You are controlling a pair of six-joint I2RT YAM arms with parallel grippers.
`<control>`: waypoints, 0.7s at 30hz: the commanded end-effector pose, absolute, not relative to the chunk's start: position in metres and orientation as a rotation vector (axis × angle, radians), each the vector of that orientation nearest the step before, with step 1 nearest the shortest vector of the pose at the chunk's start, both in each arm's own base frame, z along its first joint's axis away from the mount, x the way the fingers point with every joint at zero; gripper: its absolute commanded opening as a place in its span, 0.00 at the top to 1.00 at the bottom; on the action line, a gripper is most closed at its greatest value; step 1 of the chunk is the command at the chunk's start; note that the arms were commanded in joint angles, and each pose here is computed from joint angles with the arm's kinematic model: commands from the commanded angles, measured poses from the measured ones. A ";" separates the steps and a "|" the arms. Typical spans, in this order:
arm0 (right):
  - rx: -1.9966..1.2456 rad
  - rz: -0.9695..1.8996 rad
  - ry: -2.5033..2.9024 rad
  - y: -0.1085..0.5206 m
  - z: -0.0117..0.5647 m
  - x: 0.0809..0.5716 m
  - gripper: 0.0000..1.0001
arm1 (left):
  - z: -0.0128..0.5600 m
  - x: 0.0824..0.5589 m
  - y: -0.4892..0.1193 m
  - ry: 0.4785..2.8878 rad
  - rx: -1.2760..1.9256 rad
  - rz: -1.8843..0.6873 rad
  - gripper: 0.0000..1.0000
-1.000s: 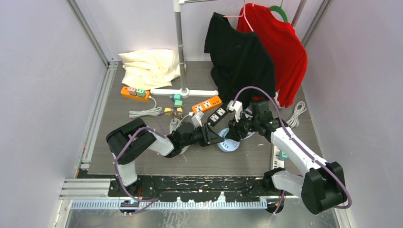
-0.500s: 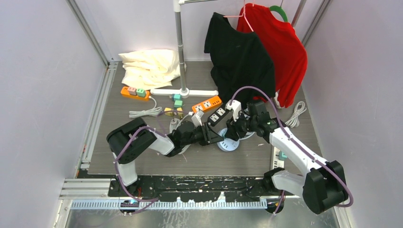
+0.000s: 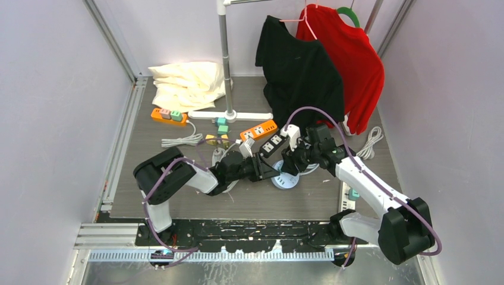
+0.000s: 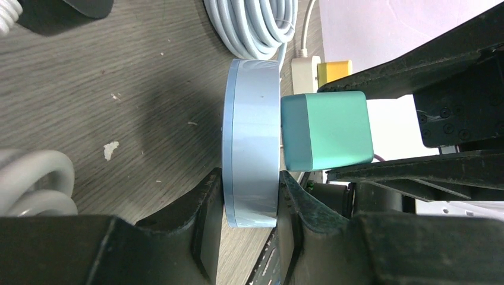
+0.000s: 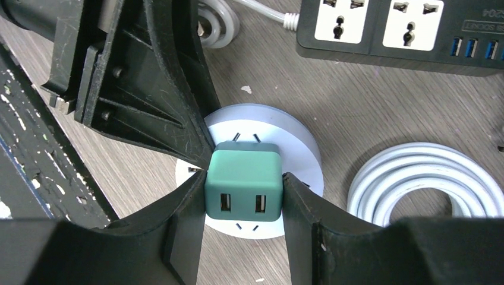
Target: Pull the plug off the socket
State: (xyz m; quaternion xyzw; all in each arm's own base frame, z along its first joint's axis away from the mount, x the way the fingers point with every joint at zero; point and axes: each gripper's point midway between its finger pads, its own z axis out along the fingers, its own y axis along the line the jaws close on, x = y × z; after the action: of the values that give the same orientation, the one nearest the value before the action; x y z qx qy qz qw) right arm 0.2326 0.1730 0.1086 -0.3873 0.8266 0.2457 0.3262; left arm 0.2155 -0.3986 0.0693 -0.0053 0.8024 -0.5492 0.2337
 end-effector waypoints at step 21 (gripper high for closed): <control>-0.938 0.779 2.046 0.191 0.152 0.252 0.99 | 0.047 0.199 -0.391 2.258 -0.047 -1.620 0.75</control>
State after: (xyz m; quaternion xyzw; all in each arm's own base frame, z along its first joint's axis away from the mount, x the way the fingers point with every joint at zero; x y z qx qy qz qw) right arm 0.2313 0.1776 0.1089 -0.3716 0.8301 0.2766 0.3103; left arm 0.2129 -0.3979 0.0690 -0.0175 0.7892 -0.5753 0.2141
